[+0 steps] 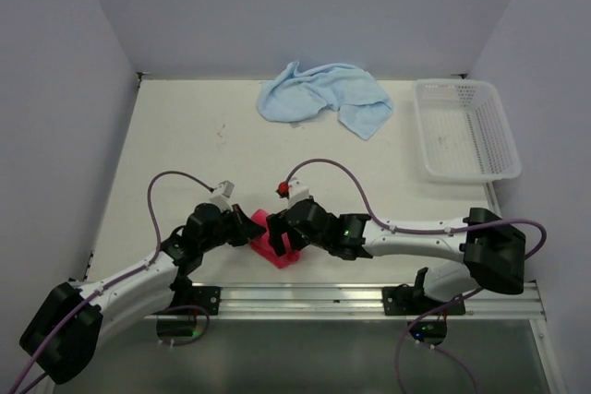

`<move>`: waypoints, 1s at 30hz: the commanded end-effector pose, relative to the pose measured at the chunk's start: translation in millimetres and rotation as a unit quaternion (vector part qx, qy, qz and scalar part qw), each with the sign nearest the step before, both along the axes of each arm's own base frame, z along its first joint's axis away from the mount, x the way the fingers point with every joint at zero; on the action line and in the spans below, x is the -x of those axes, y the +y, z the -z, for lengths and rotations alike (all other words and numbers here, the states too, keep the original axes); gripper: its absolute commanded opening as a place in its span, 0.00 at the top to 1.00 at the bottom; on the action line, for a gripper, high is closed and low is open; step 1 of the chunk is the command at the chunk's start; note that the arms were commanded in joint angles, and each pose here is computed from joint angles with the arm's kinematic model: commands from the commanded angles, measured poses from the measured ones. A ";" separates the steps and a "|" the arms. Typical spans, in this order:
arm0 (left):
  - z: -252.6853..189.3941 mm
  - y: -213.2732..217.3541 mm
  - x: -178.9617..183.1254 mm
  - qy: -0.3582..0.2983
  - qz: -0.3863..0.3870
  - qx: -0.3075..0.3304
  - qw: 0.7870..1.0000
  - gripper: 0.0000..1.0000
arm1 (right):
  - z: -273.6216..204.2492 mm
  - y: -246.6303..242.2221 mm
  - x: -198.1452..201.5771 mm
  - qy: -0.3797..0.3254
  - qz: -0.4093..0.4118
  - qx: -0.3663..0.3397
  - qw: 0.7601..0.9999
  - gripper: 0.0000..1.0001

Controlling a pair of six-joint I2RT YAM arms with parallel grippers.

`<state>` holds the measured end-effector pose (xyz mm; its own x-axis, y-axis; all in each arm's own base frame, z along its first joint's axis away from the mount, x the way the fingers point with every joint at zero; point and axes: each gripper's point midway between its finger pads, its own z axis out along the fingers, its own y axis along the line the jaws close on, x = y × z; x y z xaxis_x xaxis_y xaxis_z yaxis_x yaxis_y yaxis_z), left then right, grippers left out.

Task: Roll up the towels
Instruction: Place the rolled towel into the container

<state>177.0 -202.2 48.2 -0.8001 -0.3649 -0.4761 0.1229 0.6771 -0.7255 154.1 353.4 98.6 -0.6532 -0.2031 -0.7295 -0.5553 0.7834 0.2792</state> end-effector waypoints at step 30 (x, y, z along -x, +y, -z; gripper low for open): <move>-22.0 5.2 -13.2 -0.015 -0.013 -0.040 0.999 1.00 | 12.3 -17.8 9.3 -0.221 0.049 0.187 0.956 0.73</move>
